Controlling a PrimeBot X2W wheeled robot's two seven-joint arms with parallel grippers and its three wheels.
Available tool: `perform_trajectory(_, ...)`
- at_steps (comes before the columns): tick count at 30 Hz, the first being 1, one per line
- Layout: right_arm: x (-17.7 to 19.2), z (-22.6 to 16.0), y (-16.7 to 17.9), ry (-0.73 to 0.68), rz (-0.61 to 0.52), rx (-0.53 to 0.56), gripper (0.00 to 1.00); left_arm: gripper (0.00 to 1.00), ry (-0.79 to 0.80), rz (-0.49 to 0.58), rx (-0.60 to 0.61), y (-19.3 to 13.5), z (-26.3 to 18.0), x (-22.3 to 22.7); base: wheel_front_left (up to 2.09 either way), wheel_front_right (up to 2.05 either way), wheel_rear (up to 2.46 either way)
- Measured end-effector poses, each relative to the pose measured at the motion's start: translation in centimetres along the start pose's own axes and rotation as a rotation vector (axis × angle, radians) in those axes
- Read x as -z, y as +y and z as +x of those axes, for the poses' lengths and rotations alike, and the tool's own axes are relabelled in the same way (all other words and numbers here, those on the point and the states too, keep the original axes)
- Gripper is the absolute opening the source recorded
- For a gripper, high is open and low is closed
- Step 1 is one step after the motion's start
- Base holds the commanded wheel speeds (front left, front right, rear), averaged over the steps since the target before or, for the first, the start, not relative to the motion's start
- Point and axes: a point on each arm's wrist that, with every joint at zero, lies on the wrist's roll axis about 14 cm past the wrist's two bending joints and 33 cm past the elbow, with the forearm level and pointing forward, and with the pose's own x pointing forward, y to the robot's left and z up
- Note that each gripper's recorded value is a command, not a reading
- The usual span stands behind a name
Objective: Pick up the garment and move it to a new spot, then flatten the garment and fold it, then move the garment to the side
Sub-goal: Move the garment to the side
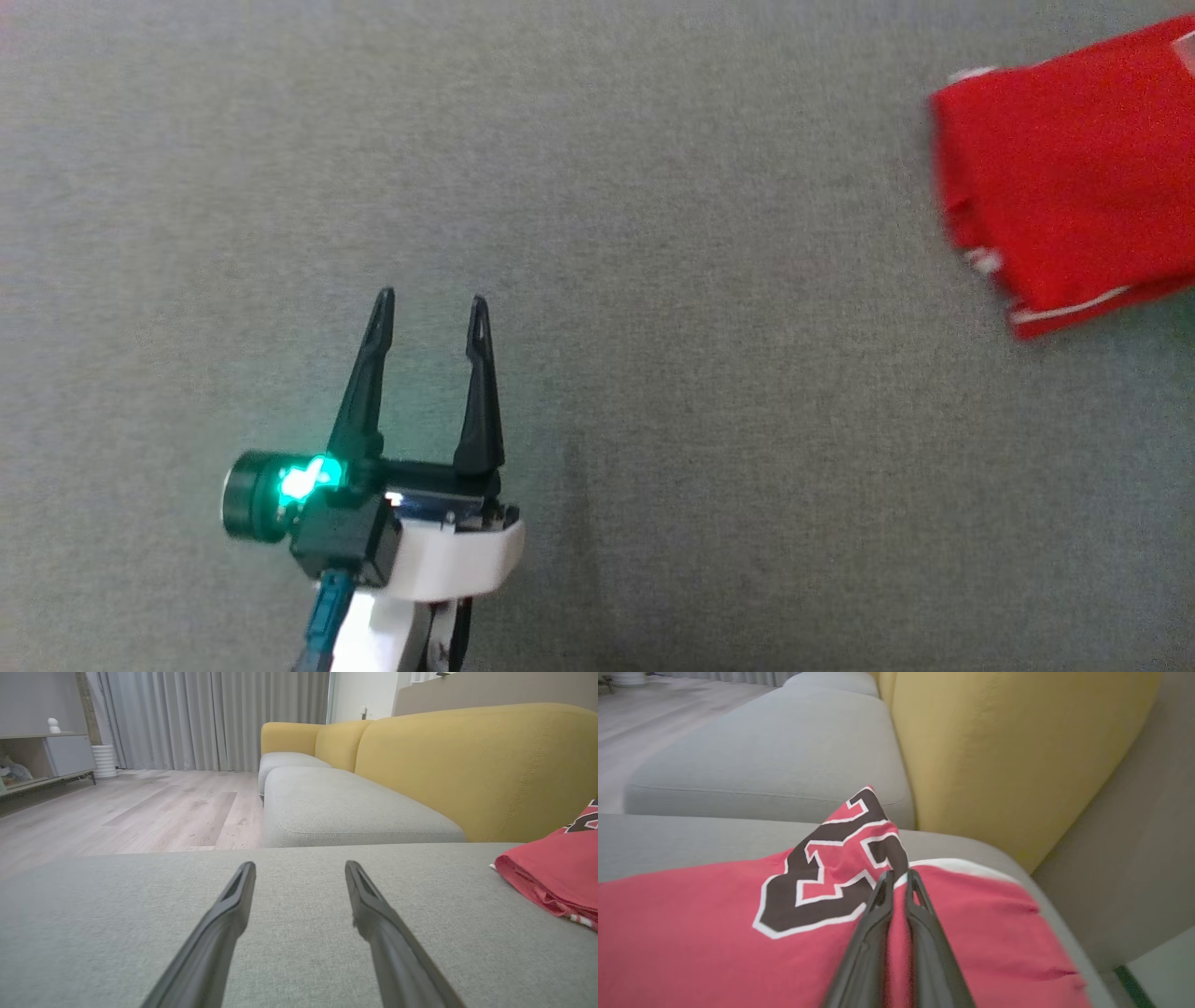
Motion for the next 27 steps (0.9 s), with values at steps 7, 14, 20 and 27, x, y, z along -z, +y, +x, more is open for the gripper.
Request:
perform_trajectory(7, -2.0, -0.8, -8.8, 0.026, -0.078, 0.209, 1.00, 1.00, 0.041, -0.016, 0.045, -1.2, 2.2, 2.4, 0.00, 0.00, 0.00)
perform_trajectory(14, -1.6, -2.0, -4.3, 0.009, -0.073, 0.145, 1.00, 1.00, 0.044, -0.021, 0.016, -0.5, 1.8, 1.9, 0.00, 0.00, 0.00)
perform_trajectory(20, 2.5, -5.1, 6.0, 0.047, 0.039, -0.062, 1.00, 1.00, 0.044, -0.056, 0.002, 0.0, -0.5, 0.8, 0.00, 0.00, 0.00)
perform_trajectory(27, 3.4, -10.3, 16.6, -0.047, 0.175, -0.294, 1.00, 1.00, 0.039, -0.080, -0.024, 1.1, -4.4, -0.3, 0.00, 0.00, 0.00)
